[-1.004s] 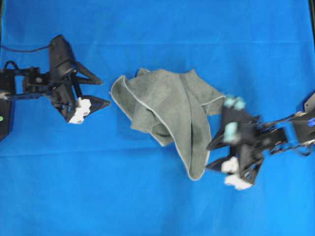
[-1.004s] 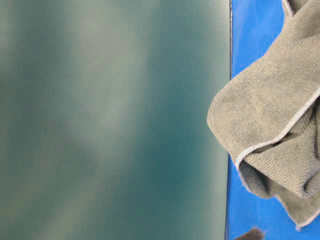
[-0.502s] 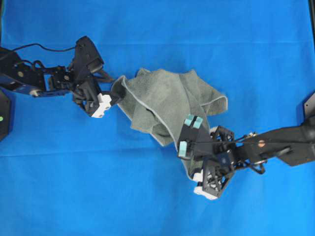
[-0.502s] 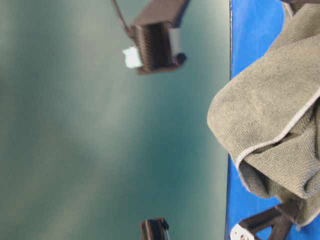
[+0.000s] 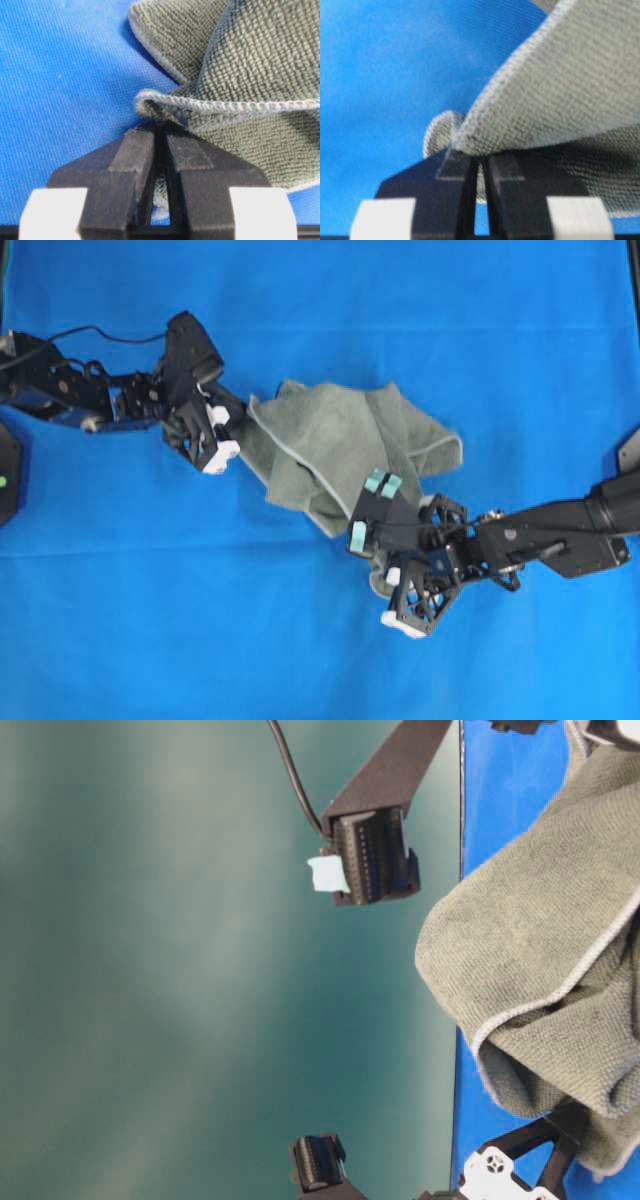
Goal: Fold a large towel.
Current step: 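Lift the towel with both grippers and shake it out upward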
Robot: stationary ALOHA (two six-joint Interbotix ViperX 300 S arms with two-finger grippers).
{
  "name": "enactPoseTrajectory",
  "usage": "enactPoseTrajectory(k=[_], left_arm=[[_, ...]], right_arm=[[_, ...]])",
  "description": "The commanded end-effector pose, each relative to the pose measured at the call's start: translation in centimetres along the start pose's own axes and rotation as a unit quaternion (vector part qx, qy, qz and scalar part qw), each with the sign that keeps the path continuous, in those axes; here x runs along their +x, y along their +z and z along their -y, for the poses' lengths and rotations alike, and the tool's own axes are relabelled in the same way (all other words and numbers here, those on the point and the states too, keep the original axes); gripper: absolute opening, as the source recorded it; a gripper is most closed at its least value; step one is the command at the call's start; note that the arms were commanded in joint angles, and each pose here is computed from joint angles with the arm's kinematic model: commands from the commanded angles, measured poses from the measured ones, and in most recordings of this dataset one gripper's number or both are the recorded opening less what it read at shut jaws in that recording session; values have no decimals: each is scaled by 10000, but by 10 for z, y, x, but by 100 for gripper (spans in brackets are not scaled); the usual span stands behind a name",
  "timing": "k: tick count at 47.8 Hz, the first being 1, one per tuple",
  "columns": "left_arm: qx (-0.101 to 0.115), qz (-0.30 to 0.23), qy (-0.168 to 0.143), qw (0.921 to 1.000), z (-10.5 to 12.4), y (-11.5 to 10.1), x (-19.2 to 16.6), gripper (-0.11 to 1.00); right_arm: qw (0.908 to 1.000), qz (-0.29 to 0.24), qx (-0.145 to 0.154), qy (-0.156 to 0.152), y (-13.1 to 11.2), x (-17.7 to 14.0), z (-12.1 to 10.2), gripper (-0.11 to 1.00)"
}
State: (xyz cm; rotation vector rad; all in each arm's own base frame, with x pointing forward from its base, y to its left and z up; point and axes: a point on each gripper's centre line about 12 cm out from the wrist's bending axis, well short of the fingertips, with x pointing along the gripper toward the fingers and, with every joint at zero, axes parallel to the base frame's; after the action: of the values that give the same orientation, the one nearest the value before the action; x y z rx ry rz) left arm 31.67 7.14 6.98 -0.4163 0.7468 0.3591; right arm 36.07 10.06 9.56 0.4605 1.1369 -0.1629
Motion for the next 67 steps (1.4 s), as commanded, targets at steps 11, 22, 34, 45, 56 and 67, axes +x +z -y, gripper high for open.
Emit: enactPoseTrajectory(k=[11,22,34,45,56,67], left_arm=[[239,213,-164,9994,17,38,-48,1],[712,633,-300,9950,31,81,-120,1],[1208,1739,-547,9758,48,128,-217,1],[1723,2559,-433,9502,52,164,-270,1],[1831,2988,479,9354,17,218,-282,1],[1681,2537,404,9517,26,246,-291,1]], right_arm=[[9984,426,-121,342,13,-57,-14,1],[9873,1263,-748,607,27,-145,-23,1],[9699,2165,-1110,54,40,-236,5,1],[9469,2900,-556,-1271,64,-302,73,1],[8912,3375,422,-3002,91,-362,157,1],[8702,3884,358,-3008,103,-416,149,1]])
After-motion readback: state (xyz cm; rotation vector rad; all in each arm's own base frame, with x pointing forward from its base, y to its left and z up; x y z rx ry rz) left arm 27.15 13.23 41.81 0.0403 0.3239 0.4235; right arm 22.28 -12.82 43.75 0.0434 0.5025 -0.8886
